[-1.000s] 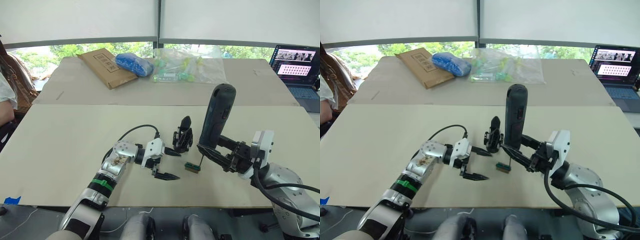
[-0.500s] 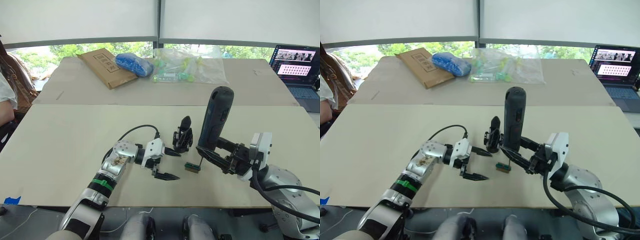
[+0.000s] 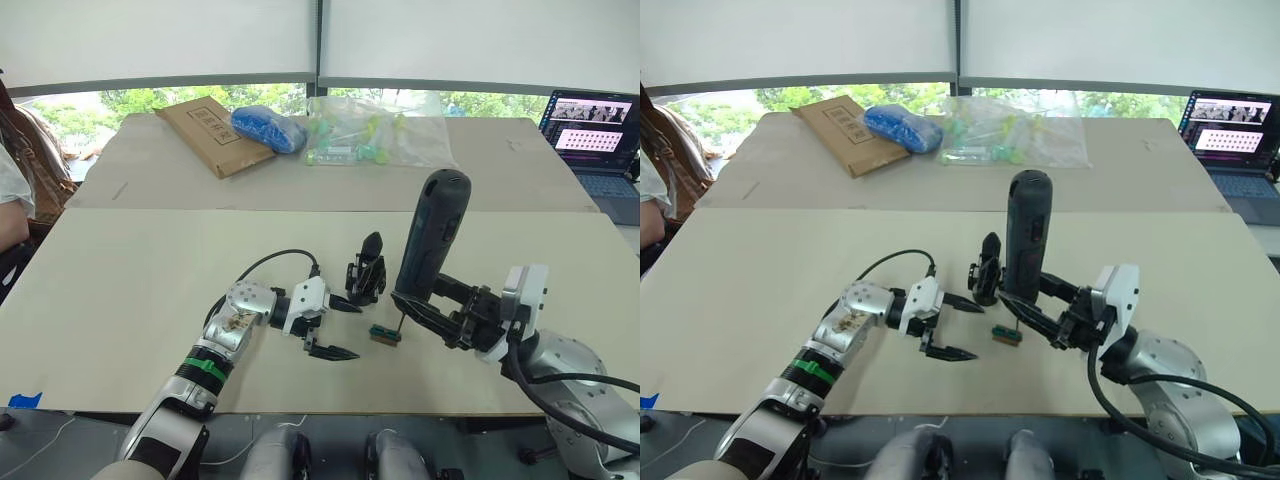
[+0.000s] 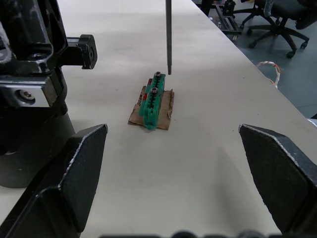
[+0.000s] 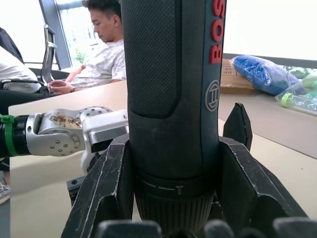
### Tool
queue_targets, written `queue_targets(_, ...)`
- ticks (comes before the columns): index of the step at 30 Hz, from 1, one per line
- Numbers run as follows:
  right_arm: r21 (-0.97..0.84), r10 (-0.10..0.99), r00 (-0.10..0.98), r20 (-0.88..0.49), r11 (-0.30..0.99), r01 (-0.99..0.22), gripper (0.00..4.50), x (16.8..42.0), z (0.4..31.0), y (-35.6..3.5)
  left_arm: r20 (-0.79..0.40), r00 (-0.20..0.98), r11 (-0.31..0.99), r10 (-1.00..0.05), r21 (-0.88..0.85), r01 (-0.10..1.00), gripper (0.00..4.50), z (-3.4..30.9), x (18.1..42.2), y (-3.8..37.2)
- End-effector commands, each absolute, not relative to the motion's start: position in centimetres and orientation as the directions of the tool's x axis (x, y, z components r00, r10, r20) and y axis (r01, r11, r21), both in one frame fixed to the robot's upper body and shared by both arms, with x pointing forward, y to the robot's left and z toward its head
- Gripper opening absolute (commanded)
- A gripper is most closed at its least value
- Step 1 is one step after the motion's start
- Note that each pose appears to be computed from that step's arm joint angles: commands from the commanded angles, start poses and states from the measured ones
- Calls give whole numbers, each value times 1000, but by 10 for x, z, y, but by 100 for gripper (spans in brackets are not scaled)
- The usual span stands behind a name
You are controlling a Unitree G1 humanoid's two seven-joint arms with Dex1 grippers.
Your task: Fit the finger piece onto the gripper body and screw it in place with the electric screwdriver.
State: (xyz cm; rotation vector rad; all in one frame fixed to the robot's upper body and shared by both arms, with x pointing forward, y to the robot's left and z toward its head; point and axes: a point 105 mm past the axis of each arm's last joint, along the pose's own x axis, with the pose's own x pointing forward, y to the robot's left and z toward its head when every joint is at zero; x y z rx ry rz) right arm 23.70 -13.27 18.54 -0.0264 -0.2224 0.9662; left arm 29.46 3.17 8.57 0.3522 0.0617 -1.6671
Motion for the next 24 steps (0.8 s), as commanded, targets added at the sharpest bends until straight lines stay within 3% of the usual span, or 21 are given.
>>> queue_targets(1, -185, 826, 513, 235, 556, -810, 189, 228, 208, -131, -242, -84, -136, -967, 205, 969, 450, 96, 297, 29)
queue_targets(24, -200, 800, 548, 243, 594, -779, 189, 236, 206, -135, -244, -84, -137, -966, 208, 969, 450, 96, 298, 29)
